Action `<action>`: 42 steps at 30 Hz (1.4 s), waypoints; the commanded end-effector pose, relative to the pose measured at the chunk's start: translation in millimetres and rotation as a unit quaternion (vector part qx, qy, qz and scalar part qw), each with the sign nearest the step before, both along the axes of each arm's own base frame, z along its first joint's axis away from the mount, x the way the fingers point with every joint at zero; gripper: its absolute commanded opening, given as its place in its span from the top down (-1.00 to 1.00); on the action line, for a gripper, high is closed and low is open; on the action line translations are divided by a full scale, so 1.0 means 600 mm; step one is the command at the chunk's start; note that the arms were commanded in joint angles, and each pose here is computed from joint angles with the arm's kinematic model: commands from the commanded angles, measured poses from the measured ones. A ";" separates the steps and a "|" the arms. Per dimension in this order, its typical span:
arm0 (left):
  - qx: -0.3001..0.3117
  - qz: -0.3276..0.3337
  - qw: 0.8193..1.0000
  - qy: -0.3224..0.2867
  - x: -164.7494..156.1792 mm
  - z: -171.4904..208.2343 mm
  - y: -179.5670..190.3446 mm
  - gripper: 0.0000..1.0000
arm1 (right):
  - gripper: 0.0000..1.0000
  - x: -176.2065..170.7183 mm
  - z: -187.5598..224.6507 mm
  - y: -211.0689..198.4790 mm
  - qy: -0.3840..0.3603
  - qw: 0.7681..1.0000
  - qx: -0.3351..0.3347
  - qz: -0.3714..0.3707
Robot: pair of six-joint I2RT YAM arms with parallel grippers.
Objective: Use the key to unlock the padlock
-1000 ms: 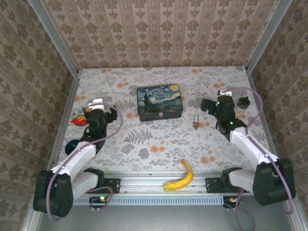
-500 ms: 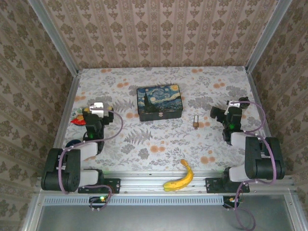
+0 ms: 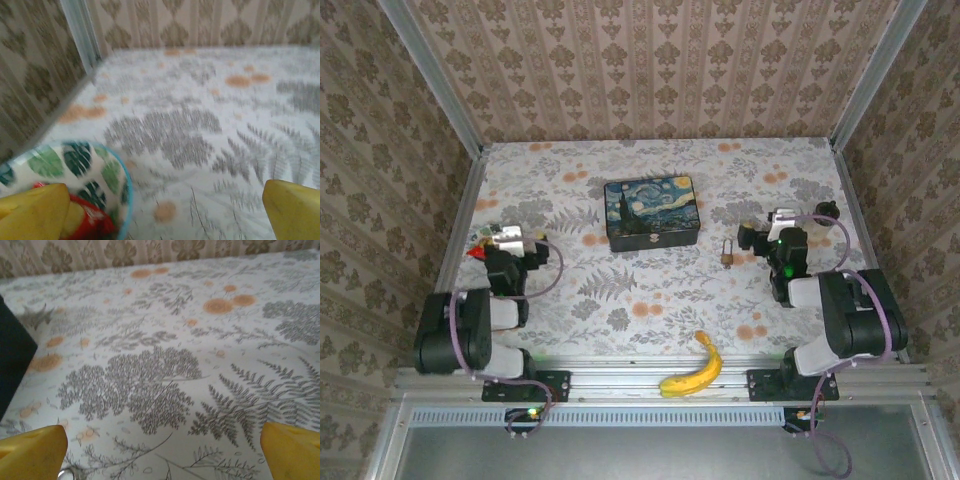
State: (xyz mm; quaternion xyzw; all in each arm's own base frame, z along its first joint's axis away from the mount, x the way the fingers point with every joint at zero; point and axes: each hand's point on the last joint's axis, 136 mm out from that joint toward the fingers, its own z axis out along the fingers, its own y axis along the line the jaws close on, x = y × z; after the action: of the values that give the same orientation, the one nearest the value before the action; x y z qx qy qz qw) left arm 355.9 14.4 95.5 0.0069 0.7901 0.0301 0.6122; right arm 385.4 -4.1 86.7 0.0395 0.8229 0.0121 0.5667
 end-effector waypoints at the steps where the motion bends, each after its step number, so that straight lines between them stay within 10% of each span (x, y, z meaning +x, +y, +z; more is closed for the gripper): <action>1: 0.010 -0.057 0.998 -0.041 0.035 0.021 -0.036 -1.00 | -1.00 0.015 0.024 -0.011 -0.024 0.999 -0.022 -0.015; 6: 0.008 -0.123 0.992 0.035 0.064 0.001 -0.073 -1.00 | -1.00 0.021 0.020 -0.020 -0.009 0.999 -0.026 -0.035; 42: 0.023 -0.065 0.997 0.036 0.072 0.002 -0.047 -1.00 | -1.00 0.021 0.020 -0.019 -0.009 0.999 -0.028 -0.036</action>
State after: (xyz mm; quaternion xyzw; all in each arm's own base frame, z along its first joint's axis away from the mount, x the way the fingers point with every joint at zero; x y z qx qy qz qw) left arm 398.6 -12.8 91.5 0.0635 0.8148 0.0005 0.5762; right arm 393.3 -13.9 93.9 0.0563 0.8195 -0.0162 0.5701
